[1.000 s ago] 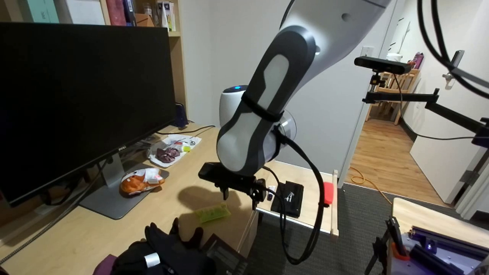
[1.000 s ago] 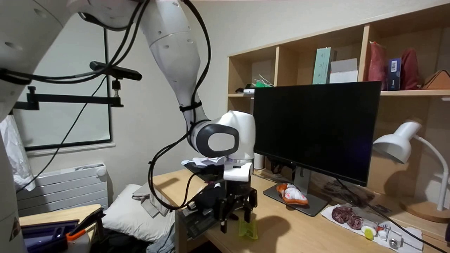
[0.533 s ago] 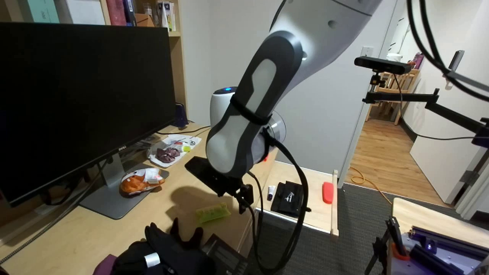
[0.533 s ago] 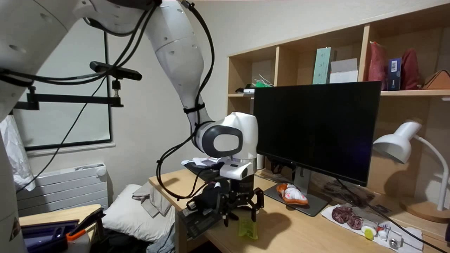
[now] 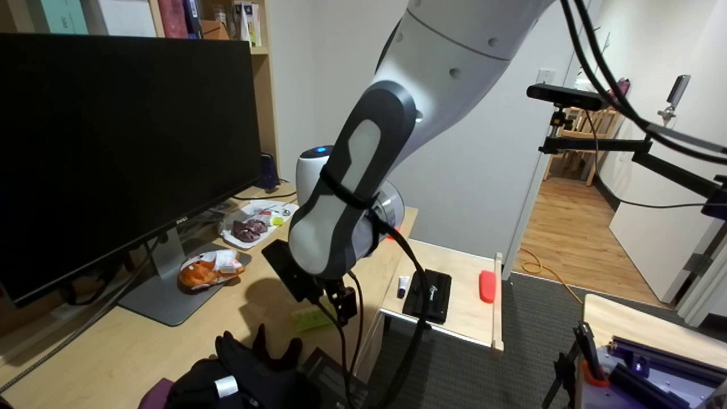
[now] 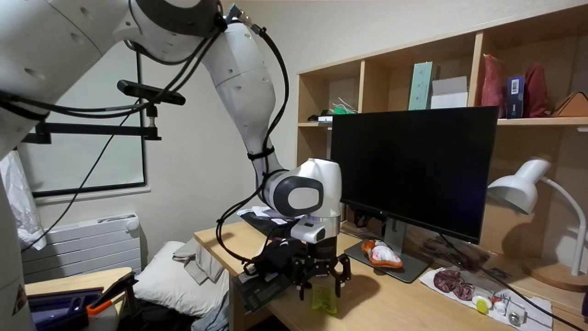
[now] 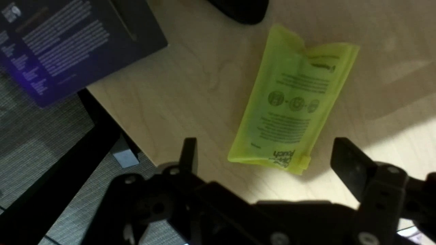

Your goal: Put the marker on the top compartment of the dresser

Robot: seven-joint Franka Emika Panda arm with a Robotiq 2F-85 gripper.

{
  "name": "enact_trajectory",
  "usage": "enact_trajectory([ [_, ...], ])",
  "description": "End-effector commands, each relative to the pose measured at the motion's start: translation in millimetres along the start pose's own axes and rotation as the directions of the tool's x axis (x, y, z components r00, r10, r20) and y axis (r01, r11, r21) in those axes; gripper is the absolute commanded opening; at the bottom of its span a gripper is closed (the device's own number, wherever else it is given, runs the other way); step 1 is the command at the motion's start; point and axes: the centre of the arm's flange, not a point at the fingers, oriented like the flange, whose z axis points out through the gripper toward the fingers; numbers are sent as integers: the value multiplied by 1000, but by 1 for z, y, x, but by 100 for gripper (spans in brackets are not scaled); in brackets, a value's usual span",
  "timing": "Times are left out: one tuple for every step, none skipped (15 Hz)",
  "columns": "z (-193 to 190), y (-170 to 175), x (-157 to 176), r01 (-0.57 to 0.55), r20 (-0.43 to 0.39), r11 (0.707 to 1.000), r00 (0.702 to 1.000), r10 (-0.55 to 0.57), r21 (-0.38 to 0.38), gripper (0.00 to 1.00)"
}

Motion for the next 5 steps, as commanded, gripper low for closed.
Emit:
enact_trajectory([
  [13, -12, -7, -60, 19, 998, 998, 59, 21, 100],
  [16, -14, -7, -68, 19, 997, 998, 67, 27, 100],
  [19, -16, -7, -76, 21, 997, 997, 75, 23, 100],
  [20, -18, -8, -81, 22, 996, 996, 81, 25, 100],
  [22, -18, -9, -84, 23, 996, 996, 83, 21, 100],
])
